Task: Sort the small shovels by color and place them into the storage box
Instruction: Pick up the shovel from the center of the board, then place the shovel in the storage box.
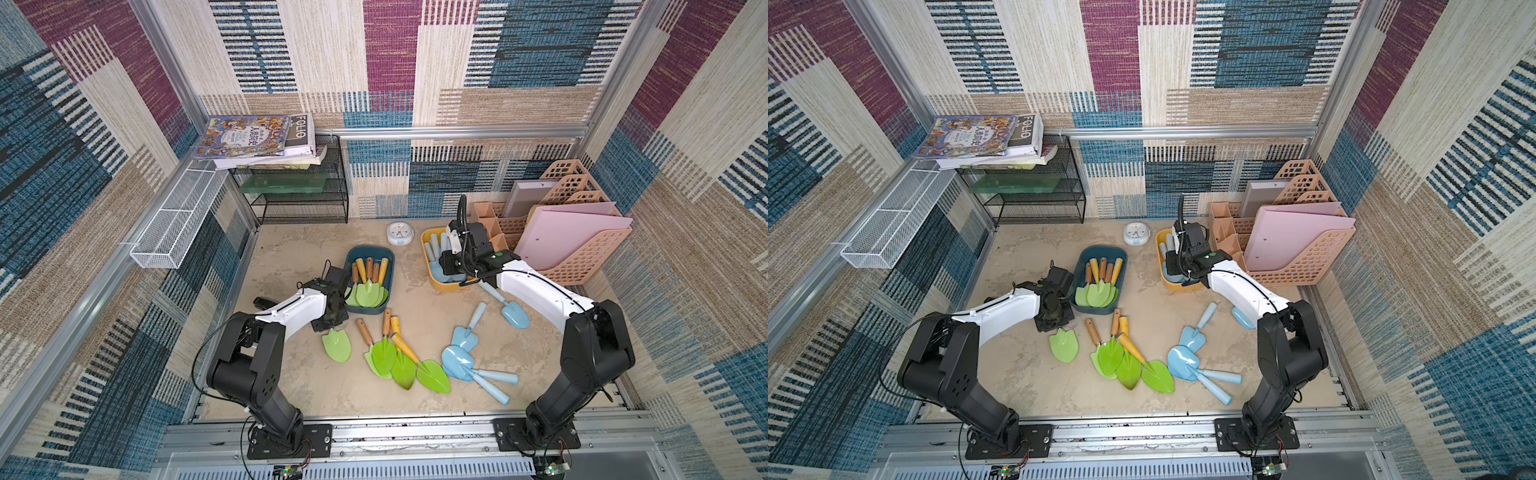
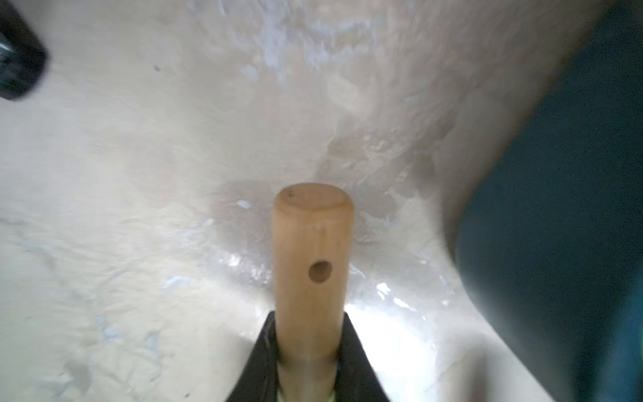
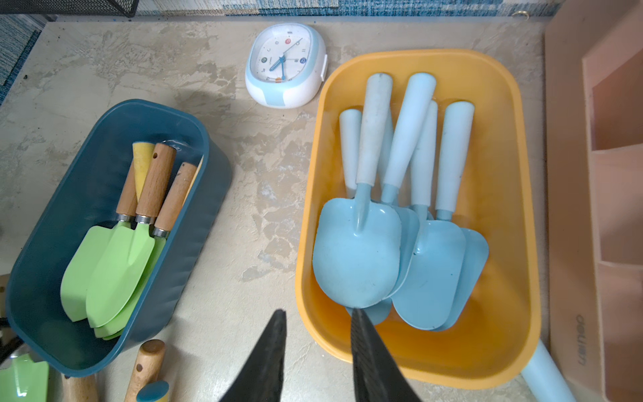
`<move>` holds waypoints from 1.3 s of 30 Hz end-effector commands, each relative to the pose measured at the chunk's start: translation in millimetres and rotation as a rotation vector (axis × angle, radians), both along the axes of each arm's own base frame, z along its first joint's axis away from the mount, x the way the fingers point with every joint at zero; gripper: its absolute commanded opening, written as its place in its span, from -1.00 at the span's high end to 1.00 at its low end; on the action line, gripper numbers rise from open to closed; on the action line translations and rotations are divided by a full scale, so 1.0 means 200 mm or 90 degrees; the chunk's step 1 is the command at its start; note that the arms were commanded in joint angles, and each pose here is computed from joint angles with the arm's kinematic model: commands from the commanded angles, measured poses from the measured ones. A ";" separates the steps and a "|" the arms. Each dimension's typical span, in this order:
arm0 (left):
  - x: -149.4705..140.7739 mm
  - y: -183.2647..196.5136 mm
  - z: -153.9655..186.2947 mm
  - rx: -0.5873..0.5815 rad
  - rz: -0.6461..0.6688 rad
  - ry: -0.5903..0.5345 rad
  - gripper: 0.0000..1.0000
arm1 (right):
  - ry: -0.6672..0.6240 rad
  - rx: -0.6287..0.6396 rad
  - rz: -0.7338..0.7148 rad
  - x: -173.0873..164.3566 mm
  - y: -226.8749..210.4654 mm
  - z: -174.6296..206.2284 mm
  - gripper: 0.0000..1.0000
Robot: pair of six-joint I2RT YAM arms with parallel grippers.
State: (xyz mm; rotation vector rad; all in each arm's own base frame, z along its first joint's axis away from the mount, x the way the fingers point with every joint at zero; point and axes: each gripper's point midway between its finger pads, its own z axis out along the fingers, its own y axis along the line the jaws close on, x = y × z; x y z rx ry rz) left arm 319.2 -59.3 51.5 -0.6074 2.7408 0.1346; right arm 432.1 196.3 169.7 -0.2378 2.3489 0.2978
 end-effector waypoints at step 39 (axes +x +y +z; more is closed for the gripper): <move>0.84 -0.56 0.28 -0.092 -0.291 -0.110 1.00 | 0.025 -0.020 -0.103 0.04 -0.33 -0.11 0.33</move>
